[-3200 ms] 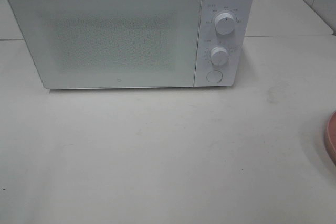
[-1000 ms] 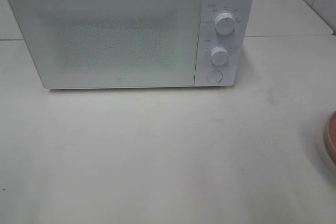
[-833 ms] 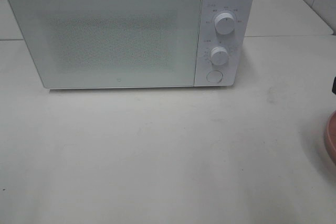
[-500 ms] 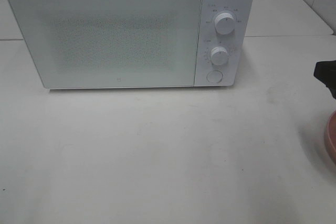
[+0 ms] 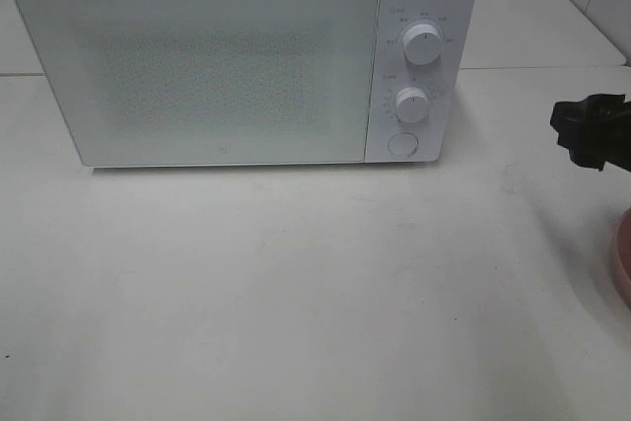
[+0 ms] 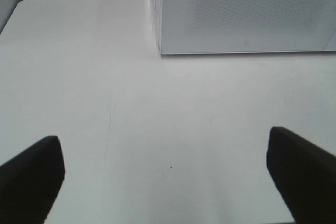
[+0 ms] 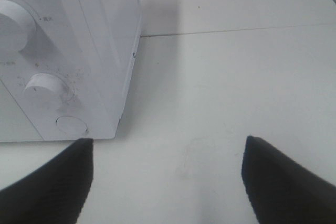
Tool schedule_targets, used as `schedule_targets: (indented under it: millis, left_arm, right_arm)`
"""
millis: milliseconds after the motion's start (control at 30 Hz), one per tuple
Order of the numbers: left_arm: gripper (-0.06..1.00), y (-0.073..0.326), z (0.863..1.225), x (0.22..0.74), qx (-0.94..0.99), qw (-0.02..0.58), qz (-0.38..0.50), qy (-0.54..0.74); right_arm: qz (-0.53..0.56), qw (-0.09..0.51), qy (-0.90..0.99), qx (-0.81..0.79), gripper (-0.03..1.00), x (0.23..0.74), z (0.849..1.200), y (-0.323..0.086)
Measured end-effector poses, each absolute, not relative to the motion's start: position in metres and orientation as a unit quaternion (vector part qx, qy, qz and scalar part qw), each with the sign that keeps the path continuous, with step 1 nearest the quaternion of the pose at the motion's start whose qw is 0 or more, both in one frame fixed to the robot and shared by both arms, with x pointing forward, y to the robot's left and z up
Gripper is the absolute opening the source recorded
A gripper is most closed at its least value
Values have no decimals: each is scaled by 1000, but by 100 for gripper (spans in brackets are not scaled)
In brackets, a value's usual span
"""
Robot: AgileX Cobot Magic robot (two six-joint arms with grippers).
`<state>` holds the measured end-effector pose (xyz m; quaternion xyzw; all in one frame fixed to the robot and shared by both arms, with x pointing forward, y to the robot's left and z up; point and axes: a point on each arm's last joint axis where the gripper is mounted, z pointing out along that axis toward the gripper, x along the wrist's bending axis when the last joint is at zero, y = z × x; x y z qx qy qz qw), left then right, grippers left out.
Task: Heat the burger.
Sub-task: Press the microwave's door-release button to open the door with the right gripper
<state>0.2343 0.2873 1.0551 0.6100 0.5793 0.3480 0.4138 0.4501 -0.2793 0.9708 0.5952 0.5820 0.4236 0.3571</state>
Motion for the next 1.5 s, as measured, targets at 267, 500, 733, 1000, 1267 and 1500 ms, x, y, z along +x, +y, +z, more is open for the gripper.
schedule_targets:
  millis: [267, 500, 733, 1000, 1267, 1500]
  left_arm:
    - [99, 287, 1055, 234, 610, 414, 348, 579]
    - [99, 287, 1055, 234, 610, 414, 348, 579]
    - [99, 287, 1055, 234, 610, 414, 348, 579]
    - [99, 287, 1055, 234, 610, 414, 348, 579]
    - [99, 287, 1055, 234, 610, 414, 348, 579]
    - [99, 287, 1055, 234, 610, 414, 348, 579]
  right_arm:
    - [441, 373, 567, 587, 75, 464, 959, -277]
    - [452, 376, 577, 567, 75, 471, 943, -252]
    - [444, 409, 569, 559, 75, 472, 926, -232]
    - [444, 430, 553, 558, 75, 467, 917, -214]
    - [422, 428, 573, 557, 75, 458, 906, -200]
    - [422, 431, 567, 561, 75, 457, 908, -192]
